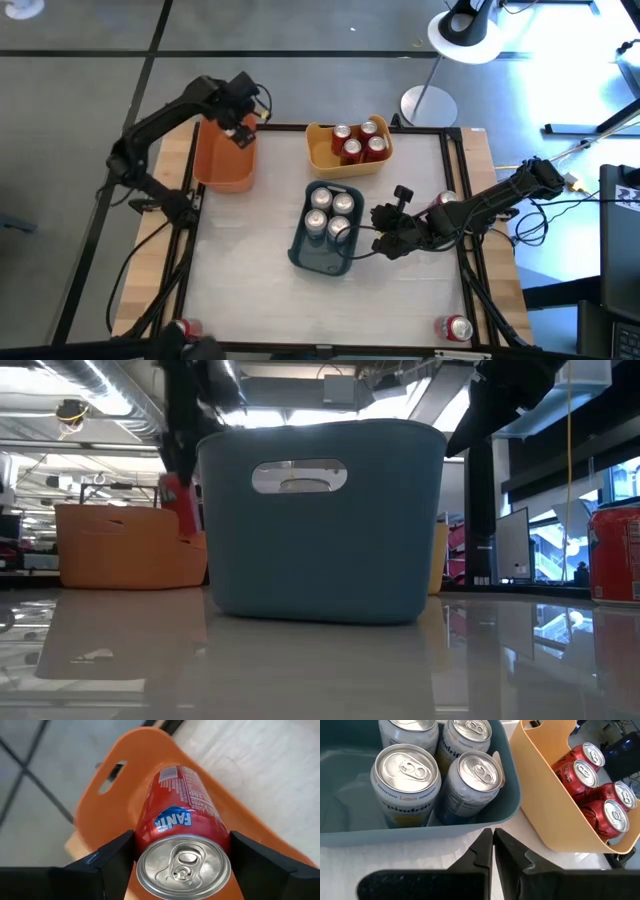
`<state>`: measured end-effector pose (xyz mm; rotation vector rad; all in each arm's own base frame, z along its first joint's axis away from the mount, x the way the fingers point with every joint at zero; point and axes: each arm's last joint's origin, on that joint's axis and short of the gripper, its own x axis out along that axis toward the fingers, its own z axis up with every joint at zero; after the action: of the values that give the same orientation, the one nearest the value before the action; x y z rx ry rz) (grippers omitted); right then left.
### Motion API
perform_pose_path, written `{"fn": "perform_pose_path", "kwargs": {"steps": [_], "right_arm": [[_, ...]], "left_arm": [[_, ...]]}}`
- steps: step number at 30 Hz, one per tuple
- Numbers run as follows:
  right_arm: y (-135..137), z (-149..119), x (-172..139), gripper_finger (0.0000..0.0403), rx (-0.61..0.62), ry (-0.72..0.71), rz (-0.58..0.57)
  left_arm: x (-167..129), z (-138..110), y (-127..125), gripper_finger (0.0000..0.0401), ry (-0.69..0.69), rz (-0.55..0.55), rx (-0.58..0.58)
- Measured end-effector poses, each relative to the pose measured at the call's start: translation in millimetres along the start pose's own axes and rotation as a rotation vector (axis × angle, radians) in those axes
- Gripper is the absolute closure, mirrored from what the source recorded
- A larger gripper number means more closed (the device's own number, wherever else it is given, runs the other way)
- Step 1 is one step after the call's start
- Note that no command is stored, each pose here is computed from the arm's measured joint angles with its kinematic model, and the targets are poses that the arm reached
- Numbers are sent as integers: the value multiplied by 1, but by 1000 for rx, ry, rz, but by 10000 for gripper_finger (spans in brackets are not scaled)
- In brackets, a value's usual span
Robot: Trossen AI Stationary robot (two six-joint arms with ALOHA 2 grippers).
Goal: Sort soda cans
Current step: Put the top left orange soda can into the orange bin
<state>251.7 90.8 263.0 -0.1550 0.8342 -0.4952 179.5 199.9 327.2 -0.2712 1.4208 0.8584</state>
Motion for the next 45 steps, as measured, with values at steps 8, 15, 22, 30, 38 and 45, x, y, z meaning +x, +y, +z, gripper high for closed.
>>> {"fn": "perform_pose_path", "kwargs": {"steps": [8,15,22,30,38,45], "right_arm": [[1,2,0,384,17,-13,14],[2,2,0,384,16,-16,21],[3,3,0,384,54,-15,51],[4,3,0,384,53,-3,72],[4,3,0,355,60,8,93],[-5,9,-6,235,5,43,68]], "left_arm": [[62,28,18,125,108,-9,-42],[95,41,14,125,171,-34,17],[99,43,14,125,167,-28,29],[100,43,16,115,167,-22,9],[103,41,20,44,196,37,-37],[94,32,19,33,249,13,16]]}}
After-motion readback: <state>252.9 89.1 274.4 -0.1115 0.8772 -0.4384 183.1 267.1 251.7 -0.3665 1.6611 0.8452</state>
